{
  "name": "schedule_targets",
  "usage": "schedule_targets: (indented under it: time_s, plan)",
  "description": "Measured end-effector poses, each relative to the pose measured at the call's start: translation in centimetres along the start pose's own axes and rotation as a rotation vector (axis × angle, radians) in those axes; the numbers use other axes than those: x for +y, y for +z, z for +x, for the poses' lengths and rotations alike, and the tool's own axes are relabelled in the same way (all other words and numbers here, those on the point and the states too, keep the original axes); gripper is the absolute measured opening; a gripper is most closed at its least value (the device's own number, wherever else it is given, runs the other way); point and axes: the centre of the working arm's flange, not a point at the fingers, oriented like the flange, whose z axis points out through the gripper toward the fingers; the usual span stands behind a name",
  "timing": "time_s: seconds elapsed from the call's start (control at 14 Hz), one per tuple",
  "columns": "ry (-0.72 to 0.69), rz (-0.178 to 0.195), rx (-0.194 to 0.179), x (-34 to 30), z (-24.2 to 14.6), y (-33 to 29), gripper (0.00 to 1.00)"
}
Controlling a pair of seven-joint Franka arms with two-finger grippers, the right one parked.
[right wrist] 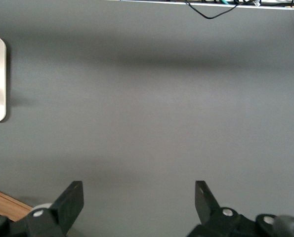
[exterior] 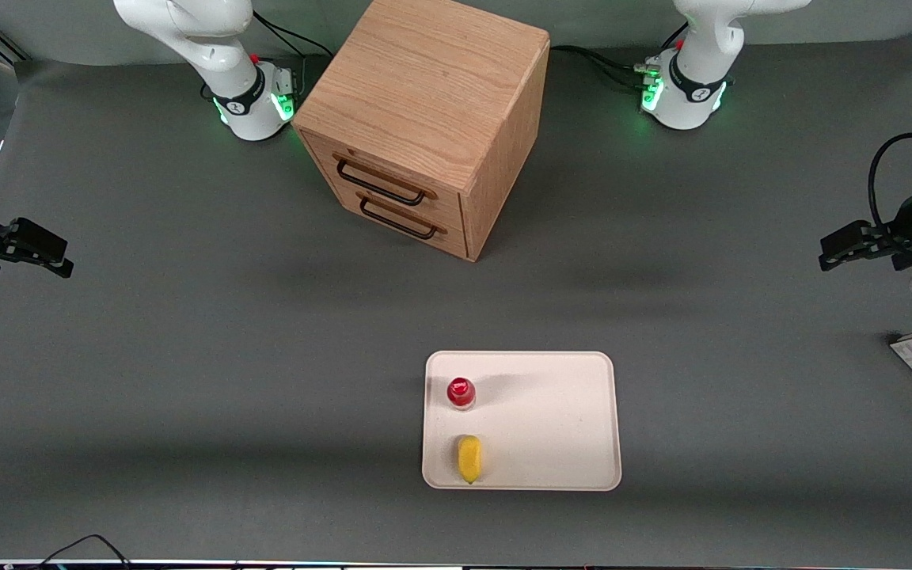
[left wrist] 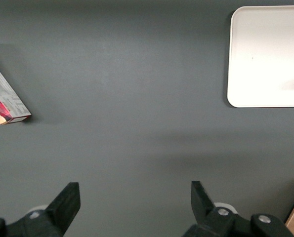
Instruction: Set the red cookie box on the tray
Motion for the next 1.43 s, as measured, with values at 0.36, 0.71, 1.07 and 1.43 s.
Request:
schedule_targets:
  time_s: [0.36,0.71,1.07,1.43]
  plan:
    - [-0.012,0.001,-0.002,-0.7,0.2,0.4,1.0]
    - [-0.124,0.027,-0.018,-9.8,3.9,4.6,1.0]
    - [-0.258,0.098,0.063,-20.7,8.4,11.9,1.0]
    - [-0.349,0.217,0.145,-30.2,9.3,20.4,1.0]
